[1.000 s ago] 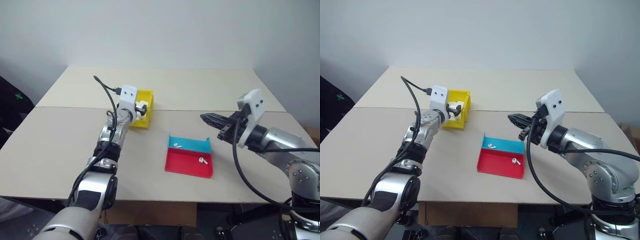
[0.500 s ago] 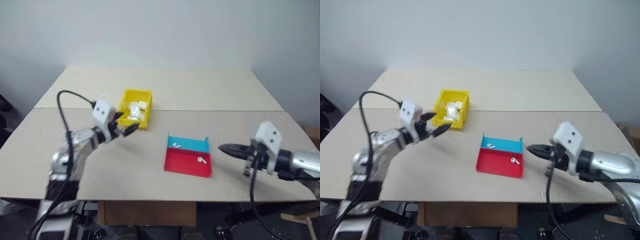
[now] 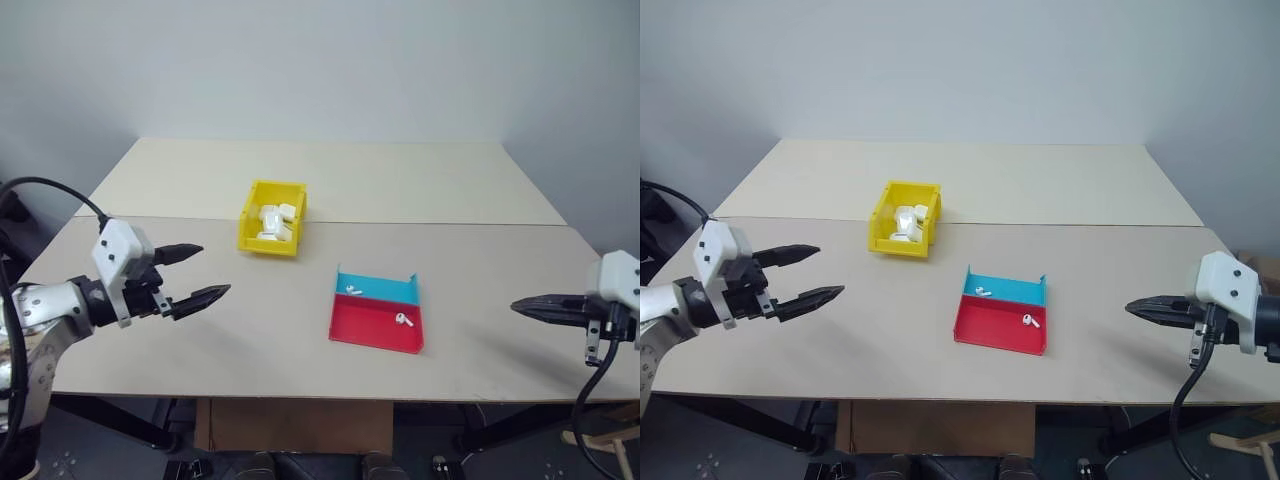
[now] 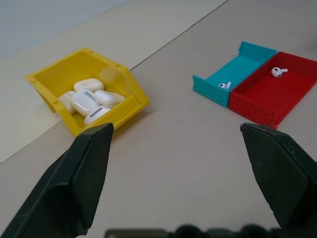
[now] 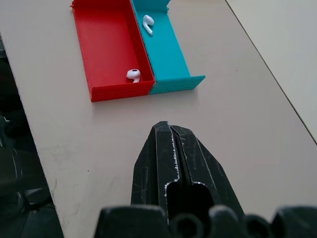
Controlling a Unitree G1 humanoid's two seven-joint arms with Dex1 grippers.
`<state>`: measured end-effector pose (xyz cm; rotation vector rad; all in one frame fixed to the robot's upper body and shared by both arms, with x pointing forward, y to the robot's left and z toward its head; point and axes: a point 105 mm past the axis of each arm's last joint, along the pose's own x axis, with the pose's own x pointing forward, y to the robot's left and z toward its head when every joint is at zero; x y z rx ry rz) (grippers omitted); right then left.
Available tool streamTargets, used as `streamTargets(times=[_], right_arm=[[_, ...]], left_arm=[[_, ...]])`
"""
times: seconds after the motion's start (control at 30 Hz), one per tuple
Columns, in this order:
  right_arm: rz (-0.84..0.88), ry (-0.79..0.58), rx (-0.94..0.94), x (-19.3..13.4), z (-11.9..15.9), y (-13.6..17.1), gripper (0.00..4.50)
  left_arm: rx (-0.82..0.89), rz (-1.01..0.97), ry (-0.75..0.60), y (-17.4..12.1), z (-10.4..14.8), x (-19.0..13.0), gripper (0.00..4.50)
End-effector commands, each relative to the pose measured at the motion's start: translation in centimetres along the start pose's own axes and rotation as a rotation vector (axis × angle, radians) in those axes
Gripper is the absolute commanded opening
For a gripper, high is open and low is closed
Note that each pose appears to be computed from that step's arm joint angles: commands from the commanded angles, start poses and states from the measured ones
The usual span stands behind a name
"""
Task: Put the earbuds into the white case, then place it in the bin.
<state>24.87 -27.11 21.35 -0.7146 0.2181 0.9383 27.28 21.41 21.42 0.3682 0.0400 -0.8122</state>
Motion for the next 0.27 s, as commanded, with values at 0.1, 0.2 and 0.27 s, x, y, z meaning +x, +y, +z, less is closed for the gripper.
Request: streamTargets(times=[0.1,0.2,0.27], right_arm=[[-0.005,-0.048,-0.046,-0.1,1.8,-1.3,0.0],[0.0,-0.06,-0.054,0.4,1.9,-1.2,0.0],[0.003,-0.061,-0.062,0.6,1.9,-1.3,0.0]], left_arm=[[0.012,-0.005,-0.04,-0.7,1.4,-0.1,4.46],[0.007,-0.04,-0.039,-1.4,1.2,-0.2,4.46],[0.028,-0.065,-0.014,-1.8,0.8,-0.3,4.46]])
